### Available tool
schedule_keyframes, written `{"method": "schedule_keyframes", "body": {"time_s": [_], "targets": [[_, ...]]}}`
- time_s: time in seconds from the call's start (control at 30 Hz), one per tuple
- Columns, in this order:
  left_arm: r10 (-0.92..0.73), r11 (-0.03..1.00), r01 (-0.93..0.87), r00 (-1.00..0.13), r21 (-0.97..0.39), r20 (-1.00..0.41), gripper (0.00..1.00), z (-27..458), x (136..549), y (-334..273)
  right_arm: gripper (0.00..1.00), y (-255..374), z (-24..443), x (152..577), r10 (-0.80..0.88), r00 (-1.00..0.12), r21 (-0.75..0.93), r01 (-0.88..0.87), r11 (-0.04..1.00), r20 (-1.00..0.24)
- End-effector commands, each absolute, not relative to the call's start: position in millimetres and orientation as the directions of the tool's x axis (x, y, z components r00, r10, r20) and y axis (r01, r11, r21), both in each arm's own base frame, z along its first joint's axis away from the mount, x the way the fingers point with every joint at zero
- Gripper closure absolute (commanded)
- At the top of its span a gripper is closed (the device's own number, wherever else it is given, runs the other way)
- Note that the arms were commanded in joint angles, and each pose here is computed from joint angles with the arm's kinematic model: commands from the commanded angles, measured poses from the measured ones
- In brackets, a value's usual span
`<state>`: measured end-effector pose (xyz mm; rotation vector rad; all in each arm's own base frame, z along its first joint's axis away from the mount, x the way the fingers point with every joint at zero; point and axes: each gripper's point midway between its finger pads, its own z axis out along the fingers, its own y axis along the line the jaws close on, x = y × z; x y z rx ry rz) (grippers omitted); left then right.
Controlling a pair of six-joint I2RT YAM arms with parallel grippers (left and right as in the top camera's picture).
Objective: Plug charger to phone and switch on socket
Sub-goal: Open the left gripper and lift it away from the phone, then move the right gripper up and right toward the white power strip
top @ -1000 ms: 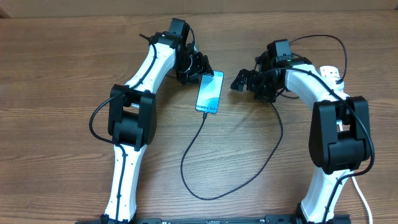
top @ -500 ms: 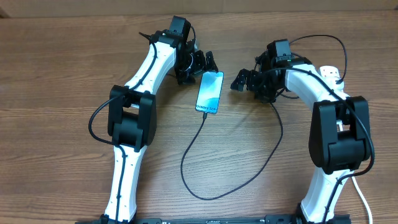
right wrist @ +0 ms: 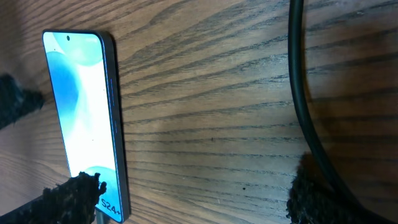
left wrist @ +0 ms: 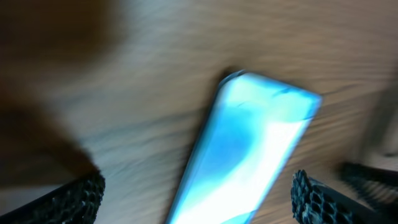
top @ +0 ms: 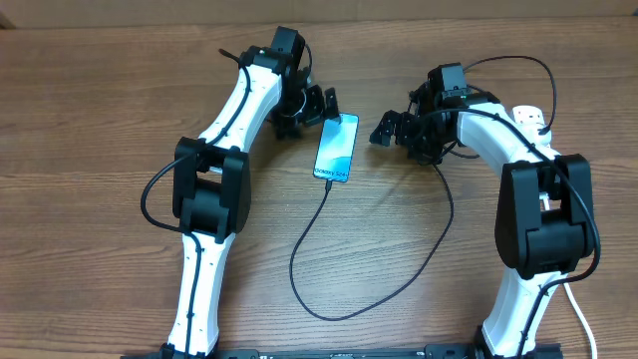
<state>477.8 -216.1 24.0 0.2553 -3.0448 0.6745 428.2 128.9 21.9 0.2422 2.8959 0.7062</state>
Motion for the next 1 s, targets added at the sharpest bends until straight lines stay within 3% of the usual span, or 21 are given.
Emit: {"method": "schedule_keyframes", "body": {"time_s": [0.0, 0.17, 0.37, 0.97], "targets": [[-0.163, 0.956, -0.141, -0.984, -0.259, -0.067, 0.00, 57, 486, -182, 0.00, 120, 8, 421, 0.195, -0.977, 0.418, 0.140, 0.898, -0.092], [-0.144, 0.980, -0.121, -0.979, -0.155, -0.145, 0.00, 142, 461, -160, 0.00, 120, 8, 421, 0.195, -0.976, 0.418, 0.139, 0.898, -0.093], [-0.136, 0.981, -0.114, -0.980, -0.154, -0.145, 0.00, 192, 425, -152, 0.00, 120, 8, 421, 0.195, -0.976, 0.419, 0.139, 0.898, -0.095], [-0.136, 0.982, -0.115, -0.981, -0.151, -0.138, 0.00, 191, 424, -152, 0.00, 120, 8, 421, 0.195, -0.976, 0.419, 0.138, 0.897, -0.095]]}}
